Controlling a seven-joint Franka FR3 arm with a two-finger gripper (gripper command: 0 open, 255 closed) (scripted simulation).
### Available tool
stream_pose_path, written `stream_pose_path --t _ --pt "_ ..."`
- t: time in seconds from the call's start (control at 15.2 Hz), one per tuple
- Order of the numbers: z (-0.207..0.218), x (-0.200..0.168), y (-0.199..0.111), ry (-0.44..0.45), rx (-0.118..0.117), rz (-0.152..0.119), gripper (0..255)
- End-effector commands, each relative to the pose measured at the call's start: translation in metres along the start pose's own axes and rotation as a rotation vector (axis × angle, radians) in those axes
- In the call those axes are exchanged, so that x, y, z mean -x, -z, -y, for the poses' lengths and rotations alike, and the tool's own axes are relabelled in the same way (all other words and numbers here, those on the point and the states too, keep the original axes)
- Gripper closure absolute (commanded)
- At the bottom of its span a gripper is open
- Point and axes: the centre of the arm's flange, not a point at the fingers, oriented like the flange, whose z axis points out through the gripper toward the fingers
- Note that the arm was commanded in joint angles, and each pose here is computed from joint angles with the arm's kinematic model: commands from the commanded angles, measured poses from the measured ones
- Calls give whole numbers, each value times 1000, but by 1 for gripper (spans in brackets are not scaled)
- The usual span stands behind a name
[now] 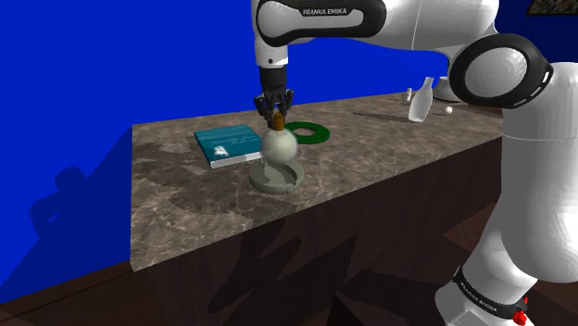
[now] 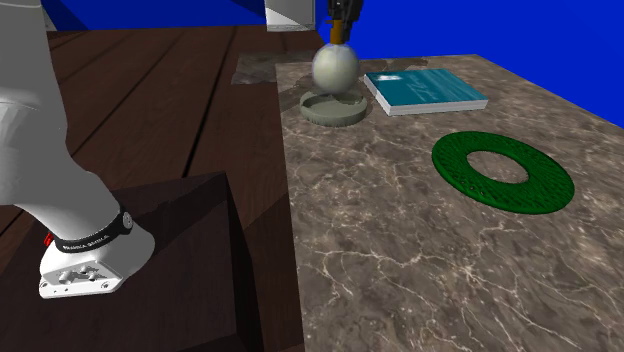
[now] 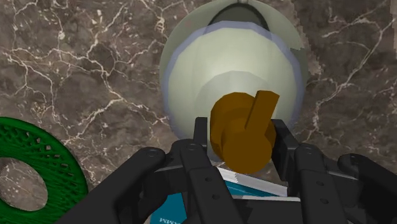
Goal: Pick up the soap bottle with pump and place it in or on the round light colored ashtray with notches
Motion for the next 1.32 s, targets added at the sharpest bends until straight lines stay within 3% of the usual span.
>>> stream_pose_path --t 0.0,0.26,0.79,0.86,1.19,1.25 --pt "1 0 -10 0 0 -1 255" --pt "2 -1 -31 0 0 -1 255" --pt "2 -1 -31 0 0 -1 255" --pt "2 -1 -31 0 0 -1 0" --pt "2 -1 -31 0 0 -1 0" --pt "2 -1 -18 0 0 -1 0"
